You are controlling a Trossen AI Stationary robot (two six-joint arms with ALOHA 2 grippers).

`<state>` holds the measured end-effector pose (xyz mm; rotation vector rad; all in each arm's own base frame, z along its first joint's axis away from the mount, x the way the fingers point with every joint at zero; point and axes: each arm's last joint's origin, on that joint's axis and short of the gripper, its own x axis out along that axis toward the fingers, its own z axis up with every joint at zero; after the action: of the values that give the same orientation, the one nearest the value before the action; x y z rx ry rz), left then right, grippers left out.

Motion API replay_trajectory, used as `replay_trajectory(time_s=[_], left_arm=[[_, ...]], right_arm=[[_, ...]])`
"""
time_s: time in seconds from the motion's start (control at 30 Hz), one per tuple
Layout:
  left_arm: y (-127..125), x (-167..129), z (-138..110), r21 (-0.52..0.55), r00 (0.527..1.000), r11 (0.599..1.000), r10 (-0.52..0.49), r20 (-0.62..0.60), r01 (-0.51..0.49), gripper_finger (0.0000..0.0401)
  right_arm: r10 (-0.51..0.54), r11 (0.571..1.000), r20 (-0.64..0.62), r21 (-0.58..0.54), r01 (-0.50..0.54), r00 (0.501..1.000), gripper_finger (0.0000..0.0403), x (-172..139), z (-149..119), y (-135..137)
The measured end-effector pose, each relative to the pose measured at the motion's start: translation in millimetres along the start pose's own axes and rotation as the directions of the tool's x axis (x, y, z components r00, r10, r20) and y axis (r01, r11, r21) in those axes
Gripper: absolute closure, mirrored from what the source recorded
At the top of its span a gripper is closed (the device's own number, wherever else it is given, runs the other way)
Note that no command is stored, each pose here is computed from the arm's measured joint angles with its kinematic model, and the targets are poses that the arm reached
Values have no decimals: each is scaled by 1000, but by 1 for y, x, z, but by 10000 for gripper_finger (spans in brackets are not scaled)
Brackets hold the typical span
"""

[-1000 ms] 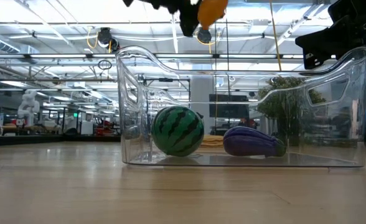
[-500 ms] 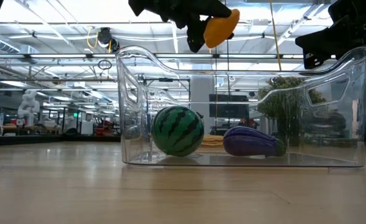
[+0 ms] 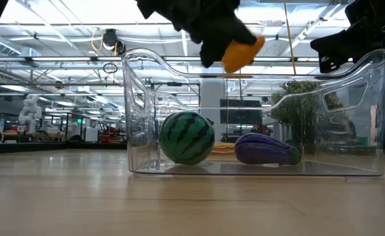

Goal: Pick and placing Produce into tupperware
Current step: Put the croissant into the transparent bin

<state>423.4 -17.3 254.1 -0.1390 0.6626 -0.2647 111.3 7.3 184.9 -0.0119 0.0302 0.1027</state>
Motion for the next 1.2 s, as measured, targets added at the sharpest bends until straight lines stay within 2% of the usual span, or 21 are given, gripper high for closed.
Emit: replay_trajectory(time_s=[0.3,0.53,0.8,1.0,1.2], left_arm=[[-4,31,-20,1,997,1000,15,-82,-15,190],[-13,42,-33,81,983,993,96,-159,-84,190],[-34,47,-19,166,977,981,125,-174,-96,190],[-32,75,-28,229,939,966,183,-291,-117,190],[-30,82,-24,263,932,956,210,-295,-132,190]], right_arm=[[0,1000,-26,2,0,1000,403,2,-3,0],[0,1000,-33,2,0,999,403,3,-3,0],[0,1000,-34,2,0,999,403,3,-3,0],[0,1000,-38,5,0,999,403,4,-3,0],[1,1000,-48,6,0,999,403,5,-4,0]])
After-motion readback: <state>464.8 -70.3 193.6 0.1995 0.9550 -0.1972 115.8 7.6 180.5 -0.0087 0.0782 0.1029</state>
